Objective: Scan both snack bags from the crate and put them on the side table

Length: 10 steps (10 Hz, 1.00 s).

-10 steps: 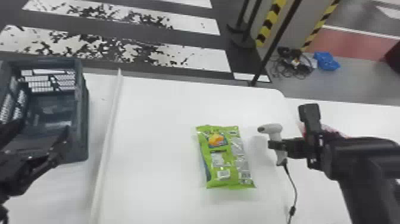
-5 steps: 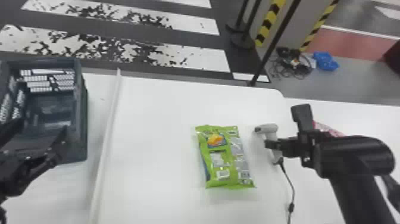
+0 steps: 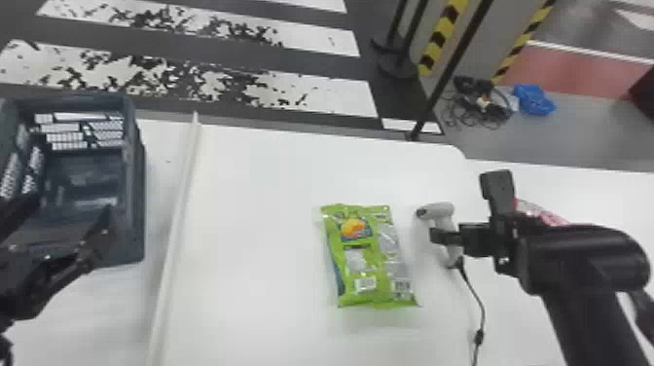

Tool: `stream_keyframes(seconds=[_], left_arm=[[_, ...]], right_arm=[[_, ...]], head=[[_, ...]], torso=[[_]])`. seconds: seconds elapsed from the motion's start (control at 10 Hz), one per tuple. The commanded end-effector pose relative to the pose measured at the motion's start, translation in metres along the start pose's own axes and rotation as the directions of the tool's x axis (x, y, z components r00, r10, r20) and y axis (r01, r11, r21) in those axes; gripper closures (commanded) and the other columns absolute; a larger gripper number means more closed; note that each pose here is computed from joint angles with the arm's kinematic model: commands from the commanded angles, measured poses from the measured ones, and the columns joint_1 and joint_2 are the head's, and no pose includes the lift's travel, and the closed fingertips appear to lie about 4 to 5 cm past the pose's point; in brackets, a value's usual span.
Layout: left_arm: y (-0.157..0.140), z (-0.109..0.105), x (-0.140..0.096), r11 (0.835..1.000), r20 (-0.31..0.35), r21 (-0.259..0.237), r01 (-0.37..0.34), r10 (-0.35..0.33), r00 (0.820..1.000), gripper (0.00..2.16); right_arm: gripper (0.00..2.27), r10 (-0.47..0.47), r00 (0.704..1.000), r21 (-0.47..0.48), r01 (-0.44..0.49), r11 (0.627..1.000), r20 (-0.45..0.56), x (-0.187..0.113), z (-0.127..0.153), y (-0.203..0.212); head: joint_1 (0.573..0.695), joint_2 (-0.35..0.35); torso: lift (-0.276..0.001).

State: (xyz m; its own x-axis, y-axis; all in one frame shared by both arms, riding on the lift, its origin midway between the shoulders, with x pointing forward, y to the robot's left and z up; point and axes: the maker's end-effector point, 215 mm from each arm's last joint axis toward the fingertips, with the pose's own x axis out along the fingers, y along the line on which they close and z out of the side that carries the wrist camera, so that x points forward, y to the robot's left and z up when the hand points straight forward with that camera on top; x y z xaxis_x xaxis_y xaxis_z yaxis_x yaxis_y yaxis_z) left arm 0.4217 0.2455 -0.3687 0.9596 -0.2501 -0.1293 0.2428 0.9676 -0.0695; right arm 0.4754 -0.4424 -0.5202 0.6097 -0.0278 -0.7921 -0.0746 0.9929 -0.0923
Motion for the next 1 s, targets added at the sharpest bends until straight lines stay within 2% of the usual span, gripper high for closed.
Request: stream_keyframes(seconds=[0.0,0.2,0.3,0.4,0.6,0.9], left_arm=[[0.001,-0.001,-0.001,1.000,-0.001,-0.001,-0.002,0.002,1.000,0.09],[0.001,-0.001,0.000,1.000,0.000,-0.003,-0.003,0.003,1.000,0.09],[0.000,-0.001,0.000,1.000,0.000,-0.003,-0.003,0.003,1.000,0.09],[0.000,-0.002,0.000,1.000,-0.002,-0.005,-0.004,0.004,1.000,0.09],[0.001,-0.004,0.000,1.000,-0.007,-0.004,-0.004,0.004,1.000,0.09],[0.001,-0.003,0.001,1.000,-0.004,-0.001,0.000,0.000,1.000,0.09]], right_arm=[[0.06,0.008,1.000,0.038,-0.009,0.999,0.028,-0.017,0.000,-0.002],[0.06,0.109,0.993,0.128,-0.113,0.985,0.039,-0.049,-0.007,0.021],[0.06,0.191,0.981,0.192,-0.193,0.962,0.032,-0.059,-0.012,0.033],[0.06,0.273,0.961,0.252,-0.272,0.929,0.032,-0.067,-0.017,0.046],[0.06,0.439,0.899,0.364,-0.411,0.836,0.006,-0.086,-0.035,0.081],[0.06,0.542,0.839,0.407,-0.482,0.775,-0.038,-0.085,-0.057,0.116]], head=[[0.695,-0.241],[0.695,-0.244],[0.695,-0.235],[0.695,-0.219],[0.695,-0.196],[0.695,-0.144]], torso=[[-0.087],[-0.087],[-0.087],[-0.087],[-0.087],[-0.087]])
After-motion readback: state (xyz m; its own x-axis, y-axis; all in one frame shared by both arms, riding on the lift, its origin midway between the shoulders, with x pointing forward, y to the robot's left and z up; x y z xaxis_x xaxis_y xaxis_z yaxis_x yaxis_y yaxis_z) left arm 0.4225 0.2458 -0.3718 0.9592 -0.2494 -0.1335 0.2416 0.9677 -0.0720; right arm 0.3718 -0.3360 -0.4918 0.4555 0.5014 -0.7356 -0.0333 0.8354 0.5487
